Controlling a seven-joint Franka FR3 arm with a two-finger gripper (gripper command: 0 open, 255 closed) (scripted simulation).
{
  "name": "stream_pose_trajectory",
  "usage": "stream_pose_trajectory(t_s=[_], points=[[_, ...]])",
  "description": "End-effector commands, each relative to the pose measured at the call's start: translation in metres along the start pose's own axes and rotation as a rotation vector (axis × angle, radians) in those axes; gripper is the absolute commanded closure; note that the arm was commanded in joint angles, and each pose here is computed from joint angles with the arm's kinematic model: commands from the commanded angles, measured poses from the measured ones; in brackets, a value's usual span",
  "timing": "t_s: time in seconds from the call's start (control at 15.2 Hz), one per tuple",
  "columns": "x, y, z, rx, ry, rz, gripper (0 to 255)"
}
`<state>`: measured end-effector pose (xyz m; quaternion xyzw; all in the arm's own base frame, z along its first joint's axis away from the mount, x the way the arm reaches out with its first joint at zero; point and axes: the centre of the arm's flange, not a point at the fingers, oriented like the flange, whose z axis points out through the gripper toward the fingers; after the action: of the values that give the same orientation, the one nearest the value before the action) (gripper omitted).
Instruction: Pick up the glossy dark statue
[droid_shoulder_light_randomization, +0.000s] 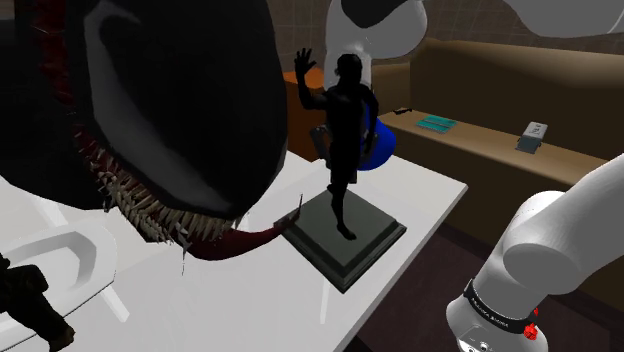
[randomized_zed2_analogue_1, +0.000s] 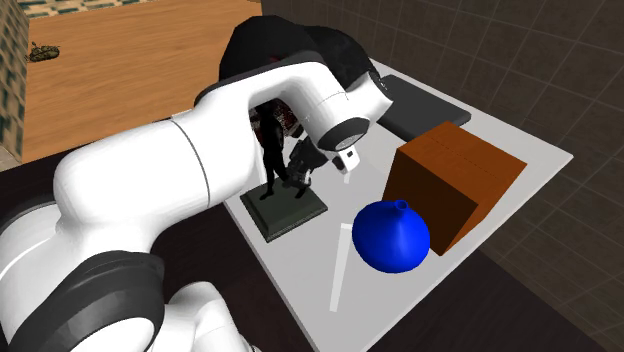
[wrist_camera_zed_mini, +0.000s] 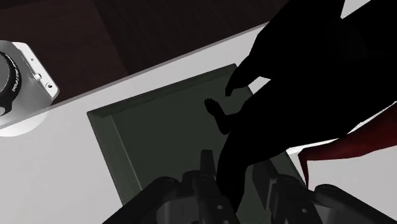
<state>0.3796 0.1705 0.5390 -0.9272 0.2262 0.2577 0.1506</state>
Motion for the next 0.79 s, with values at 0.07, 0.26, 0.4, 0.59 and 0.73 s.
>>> stream_pose_trajectory(t_s=[0.07,0.26,0.4,0.59,0.73], points=[[-0.011,-0.003,-0.016,0.007,0.000,-0.003,255],[-0.020,-0.006,-0.029,0.007,0.000,-0.003,255],[-0.026,-0.007,-0.038,0.007,0.000,-0.003,255],[-0.034,-0.010,-0.051,0.007,0.000,-0.003,255],[-0.038,-0.011,-0.056,0.007,0.000,-0.003,255]])
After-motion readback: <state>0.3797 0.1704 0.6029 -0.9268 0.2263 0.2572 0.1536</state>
